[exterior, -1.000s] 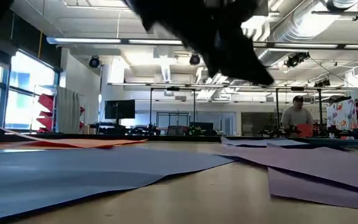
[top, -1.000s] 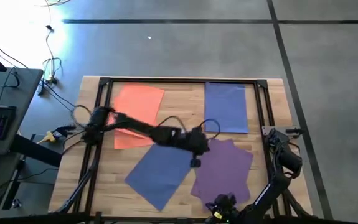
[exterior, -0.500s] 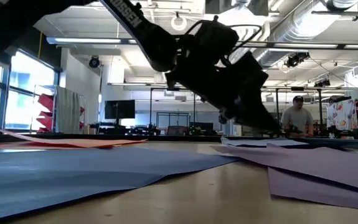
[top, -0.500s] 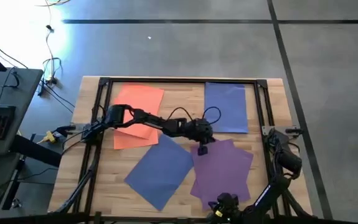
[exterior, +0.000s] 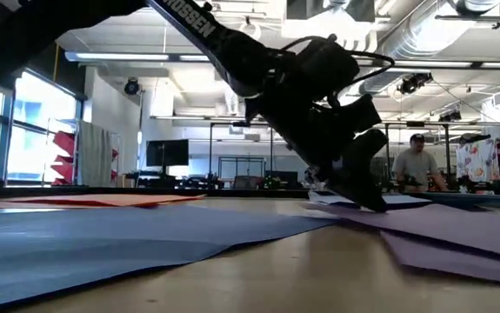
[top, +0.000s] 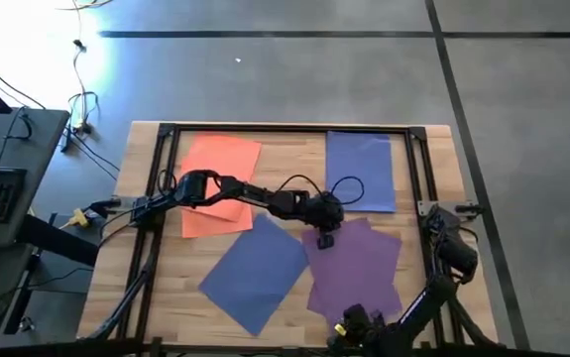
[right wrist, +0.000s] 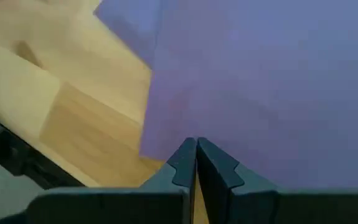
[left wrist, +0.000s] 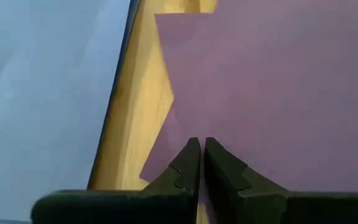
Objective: Organize paper
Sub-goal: Stack the purple paper on top of the purple paper
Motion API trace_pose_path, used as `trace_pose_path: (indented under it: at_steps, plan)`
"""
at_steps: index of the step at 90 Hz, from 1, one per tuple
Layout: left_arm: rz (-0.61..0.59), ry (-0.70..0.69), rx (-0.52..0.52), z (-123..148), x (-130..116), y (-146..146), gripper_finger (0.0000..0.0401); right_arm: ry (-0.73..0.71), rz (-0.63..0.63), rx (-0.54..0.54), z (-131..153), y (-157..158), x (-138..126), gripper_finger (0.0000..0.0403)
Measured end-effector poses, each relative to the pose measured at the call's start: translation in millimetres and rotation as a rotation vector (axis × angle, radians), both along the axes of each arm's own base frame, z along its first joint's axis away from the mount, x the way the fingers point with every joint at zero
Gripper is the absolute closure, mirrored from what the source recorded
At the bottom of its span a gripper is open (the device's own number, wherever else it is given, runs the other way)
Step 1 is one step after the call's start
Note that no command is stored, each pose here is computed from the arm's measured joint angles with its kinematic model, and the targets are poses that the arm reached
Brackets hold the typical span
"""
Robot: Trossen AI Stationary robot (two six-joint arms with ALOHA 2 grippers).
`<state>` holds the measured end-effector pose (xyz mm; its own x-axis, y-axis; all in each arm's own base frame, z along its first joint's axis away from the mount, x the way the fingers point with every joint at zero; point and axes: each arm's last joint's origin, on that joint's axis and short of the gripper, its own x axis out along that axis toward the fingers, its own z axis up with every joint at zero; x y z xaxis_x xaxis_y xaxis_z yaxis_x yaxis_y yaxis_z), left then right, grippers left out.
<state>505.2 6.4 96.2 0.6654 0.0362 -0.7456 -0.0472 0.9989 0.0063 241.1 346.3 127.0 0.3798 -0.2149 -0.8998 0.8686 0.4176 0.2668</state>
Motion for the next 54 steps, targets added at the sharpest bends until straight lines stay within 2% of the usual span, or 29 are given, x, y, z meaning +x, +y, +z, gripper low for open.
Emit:
trace_pose_path:
  at_steps: [12, 33, 45, 54]
  plan:
    - [0.004, 0.059, 0.015, -3.2, -4.4, -3.4, 0.0401, 0.037, -0.009, -0.014, -0.1, 6.3, -19.5, 0.0403]
    - [0.008, 0.074, 0.038, -3.9, -6.3, -20.7, 0.0401, 0.130, 0.014, 0.001, 1.9, 10.0, -32.5, 0.0403]
    - [0.026, 0.072, 0.113, -4.0, -7.3, -34.2, 0.0401, 0.178, 0.021, 0.000, 7.6, 12.5, -35.9, 0.0403]
    - [0.048, 0.068, 0.166, -3.8, -7.5, -37.6, 0.0401, 0.227, 0.010, -0.077, 24.3, 11.9, -42.2, 0.0403]
